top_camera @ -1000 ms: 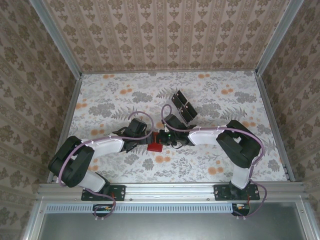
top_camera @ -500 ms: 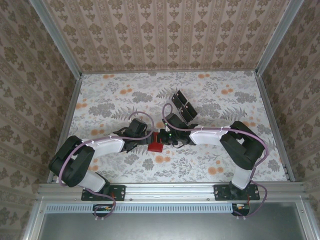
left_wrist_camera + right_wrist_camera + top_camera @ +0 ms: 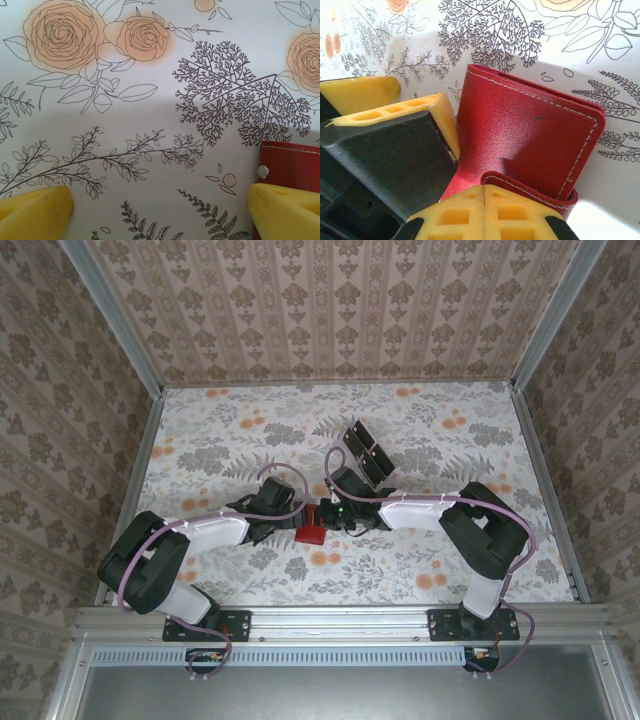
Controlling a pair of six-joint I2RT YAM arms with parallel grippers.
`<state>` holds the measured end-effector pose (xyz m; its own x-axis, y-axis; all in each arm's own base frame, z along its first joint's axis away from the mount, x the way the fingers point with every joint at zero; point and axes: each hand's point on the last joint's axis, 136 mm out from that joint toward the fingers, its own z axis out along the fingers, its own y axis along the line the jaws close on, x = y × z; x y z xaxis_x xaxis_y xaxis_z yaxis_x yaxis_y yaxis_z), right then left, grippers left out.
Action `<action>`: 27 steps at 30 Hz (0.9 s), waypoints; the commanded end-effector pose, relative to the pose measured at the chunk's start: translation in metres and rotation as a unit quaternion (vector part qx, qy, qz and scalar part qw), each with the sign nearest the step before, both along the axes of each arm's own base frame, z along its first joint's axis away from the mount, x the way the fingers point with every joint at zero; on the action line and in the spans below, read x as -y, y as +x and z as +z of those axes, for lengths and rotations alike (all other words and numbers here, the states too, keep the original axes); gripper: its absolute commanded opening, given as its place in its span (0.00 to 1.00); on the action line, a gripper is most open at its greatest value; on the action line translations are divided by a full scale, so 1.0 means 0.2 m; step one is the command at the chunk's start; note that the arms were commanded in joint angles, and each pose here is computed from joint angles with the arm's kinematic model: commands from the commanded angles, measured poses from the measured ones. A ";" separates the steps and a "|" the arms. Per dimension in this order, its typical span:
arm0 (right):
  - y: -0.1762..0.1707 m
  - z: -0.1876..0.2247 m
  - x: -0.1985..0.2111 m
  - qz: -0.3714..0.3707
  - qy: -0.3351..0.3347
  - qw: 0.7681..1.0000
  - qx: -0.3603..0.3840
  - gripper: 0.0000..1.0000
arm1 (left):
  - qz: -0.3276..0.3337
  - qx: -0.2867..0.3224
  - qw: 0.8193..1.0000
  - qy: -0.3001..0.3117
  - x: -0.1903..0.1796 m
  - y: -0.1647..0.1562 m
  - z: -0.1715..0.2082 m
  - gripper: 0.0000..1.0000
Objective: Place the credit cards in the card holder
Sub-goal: Close the button on the card holder.
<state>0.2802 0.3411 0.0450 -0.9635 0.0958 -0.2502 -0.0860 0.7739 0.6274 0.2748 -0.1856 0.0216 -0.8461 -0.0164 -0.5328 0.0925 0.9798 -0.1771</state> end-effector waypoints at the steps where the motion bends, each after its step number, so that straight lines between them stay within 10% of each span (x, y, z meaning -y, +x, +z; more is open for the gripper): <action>1: -0.03 -0.09 0.02 0.002 -0.010 1.000 -0.019 0.00 | -0.015 -0.067 0.998 -0.002 0.00 -0.13 -0.16 1.00; 27: -0.19 -0.46 0.25 -0.014 -0.143 0.983 -0.113 0.00 | -0.016 -0.071 0.997 -0.004 0.00 -0.15 -0.17 1.00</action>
